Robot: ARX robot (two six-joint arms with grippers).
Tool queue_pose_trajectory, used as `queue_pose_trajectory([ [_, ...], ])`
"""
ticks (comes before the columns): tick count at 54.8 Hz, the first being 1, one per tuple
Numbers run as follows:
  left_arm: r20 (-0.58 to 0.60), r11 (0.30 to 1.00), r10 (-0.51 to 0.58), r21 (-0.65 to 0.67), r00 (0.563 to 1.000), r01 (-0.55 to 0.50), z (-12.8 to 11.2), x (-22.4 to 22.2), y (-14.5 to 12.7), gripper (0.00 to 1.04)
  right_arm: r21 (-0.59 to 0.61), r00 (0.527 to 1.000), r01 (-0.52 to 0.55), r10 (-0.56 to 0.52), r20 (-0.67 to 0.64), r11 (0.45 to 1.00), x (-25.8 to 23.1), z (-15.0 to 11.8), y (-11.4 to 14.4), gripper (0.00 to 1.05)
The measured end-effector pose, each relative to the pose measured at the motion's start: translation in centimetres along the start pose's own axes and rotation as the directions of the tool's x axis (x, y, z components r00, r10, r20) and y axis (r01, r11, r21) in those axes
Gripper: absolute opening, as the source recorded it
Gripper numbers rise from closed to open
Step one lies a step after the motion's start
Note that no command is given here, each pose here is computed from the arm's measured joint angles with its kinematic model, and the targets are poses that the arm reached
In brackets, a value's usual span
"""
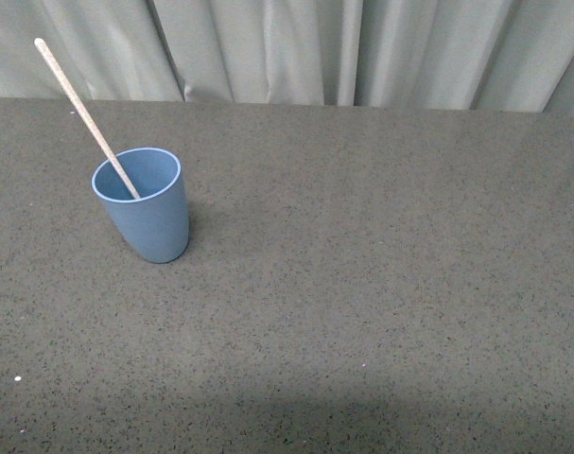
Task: Transfer chopsticks to blue cup
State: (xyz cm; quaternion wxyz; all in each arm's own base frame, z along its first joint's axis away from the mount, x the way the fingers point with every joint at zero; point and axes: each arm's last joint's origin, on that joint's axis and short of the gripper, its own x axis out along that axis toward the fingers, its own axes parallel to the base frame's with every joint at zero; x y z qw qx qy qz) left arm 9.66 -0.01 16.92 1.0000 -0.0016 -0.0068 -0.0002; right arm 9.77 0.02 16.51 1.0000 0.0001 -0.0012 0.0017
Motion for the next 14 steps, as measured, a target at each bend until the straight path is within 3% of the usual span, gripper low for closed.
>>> queue_pose_trajectory([
  [14,0.000,1.000,0.000,0.000,1.000,0.000,0.00,0.00,0.00,0.98,0.000,1.000,0.000,0.000,0.000,1.000,0.00,0.00,0.00,0.95],
])
